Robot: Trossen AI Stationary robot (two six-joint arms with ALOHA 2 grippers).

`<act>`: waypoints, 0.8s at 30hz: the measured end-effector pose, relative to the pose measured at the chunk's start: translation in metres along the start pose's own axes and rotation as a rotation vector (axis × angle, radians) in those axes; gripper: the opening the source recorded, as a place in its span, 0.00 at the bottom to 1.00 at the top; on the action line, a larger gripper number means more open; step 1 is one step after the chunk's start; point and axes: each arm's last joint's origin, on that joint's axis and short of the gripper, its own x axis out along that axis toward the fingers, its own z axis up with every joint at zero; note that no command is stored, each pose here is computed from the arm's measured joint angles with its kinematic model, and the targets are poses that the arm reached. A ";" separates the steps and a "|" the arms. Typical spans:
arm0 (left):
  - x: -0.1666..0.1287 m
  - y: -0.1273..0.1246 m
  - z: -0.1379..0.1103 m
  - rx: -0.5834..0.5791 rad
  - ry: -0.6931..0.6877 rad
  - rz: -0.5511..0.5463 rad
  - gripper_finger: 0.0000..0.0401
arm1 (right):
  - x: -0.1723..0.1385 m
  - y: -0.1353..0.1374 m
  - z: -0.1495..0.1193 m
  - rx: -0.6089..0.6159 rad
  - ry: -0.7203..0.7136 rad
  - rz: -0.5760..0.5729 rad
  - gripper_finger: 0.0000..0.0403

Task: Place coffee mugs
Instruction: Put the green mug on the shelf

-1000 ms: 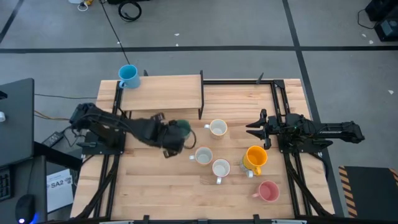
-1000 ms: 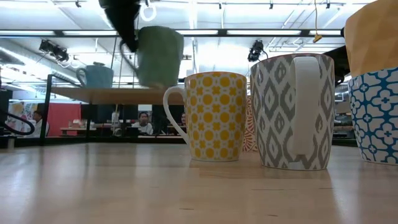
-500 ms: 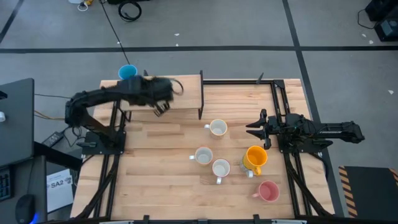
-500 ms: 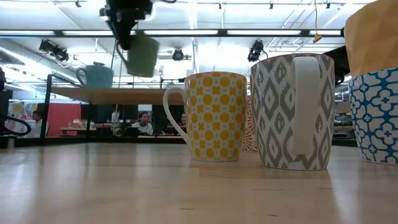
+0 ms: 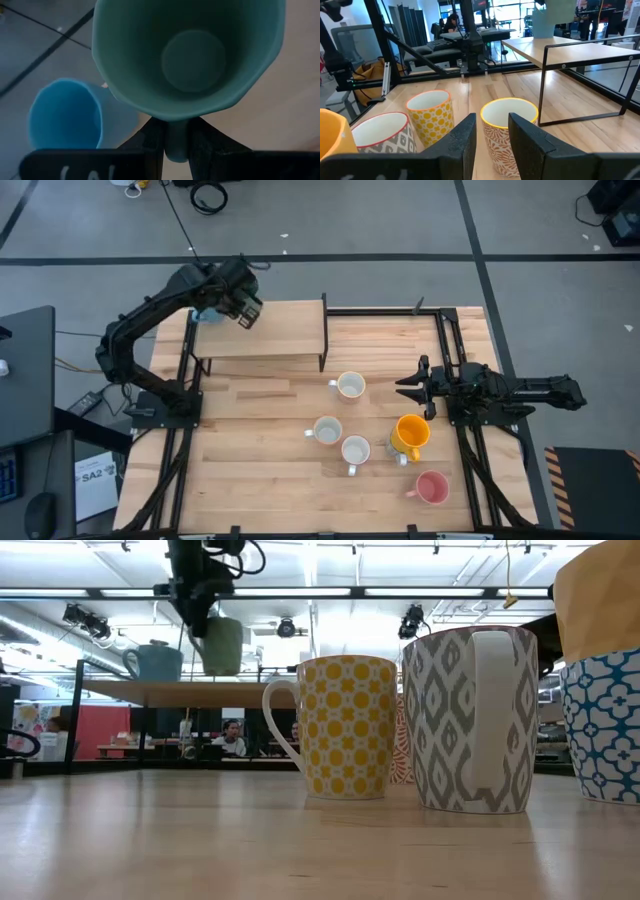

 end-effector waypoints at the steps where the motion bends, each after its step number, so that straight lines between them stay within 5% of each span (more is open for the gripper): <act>1: 0.001 0.003 0.001 -0.015 0.002 -0.011 0.15 | 0.000 0.000 0.000 0.000 -0.001 0.000 0.29; 24: 0.039 0.006 -0.008 -0.029 0.107 -0.009 0.15 | 0.000 0.000 0.000 0.000 0.000 0.000 0.29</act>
